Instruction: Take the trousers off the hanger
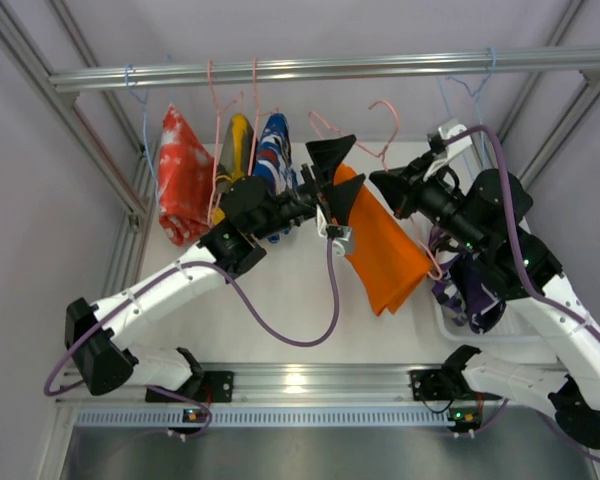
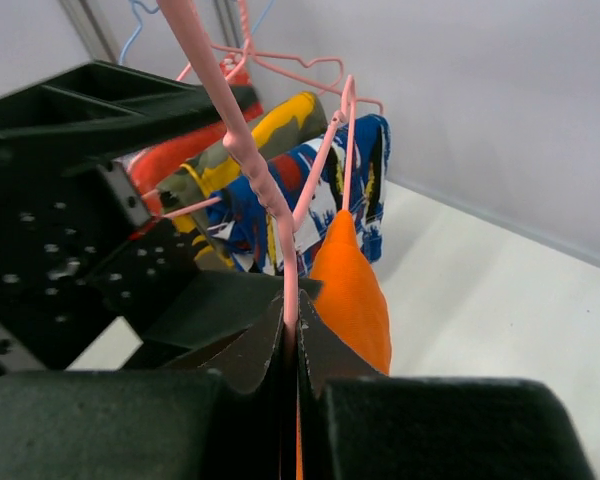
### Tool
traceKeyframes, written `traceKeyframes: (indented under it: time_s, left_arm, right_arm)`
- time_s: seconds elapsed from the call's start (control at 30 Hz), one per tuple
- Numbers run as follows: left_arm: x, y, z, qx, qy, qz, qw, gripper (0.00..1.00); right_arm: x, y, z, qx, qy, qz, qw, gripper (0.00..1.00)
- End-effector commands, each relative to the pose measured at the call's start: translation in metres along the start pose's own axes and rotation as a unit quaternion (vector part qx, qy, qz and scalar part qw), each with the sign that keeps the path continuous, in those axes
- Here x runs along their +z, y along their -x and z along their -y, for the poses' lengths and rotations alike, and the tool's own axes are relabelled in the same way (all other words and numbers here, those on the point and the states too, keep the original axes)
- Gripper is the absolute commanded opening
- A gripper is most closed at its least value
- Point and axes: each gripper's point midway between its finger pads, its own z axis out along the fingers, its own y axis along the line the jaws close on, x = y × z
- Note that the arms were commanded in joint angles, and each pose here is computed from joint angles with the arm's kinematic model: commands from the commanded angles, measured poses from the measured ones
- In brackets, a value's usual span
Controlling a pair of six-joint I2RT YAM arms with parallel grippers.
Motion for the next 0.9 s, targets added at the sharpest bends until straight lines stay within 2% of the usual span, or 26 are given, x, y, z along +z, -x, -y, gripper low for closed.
traceKeyframes:
  time_s: [0.0,0.17,0.37,0.57,0.7,0.8,0.87]
  left_arm:
    - [0.010,0.009,-0.023,0.042,0.035,0.022,0.998,0.94]
    - [0.021,0.011,-0.018,0.068,0.043,0.030,0.996,0.89]
    - [0.026,0.016,-0.019,0.109,0.064,0.039,0.991,0.74]
    - [0.019,0.029,-0.030,0.116,0.077,0.061,0.988,0.70]
    - [0.011,0.042,-0.034,0.119,0.071,0.084,0.987,0.63]
    - [0.008,0.051,-0.022,0.127,0.046,0.100,0.986,0.58]
    - [0.007,0.058,-0.014,0.137,0.035,0.108,0.984,0.51]
  right_arm:
    - [-0.026,0.065,-0.020,-0.004,0.048,0.109,0.993,0.00]
    - [-0.032,0.053,-0.028,-0.006,0.074,0.089,0.993,0.00]
    - [-0.037,0.037,-0.031,-0.009,0.085,0.062,0.994,0.00]
    - [-0.043,0.029,-0.033,-0.011,0.091,0.056,0.994,0.00]
    - [-0.043,0.024,-0.032,-0.013,0.091,0.049,0.995,0.00]
    - [-0.043,0.025,-0.037,-0.013,0.107,0.052,0.993,0.00]
    - [-0.041,0.022,-0.045,-0.010,0.128,0.044,0.991,0.00]
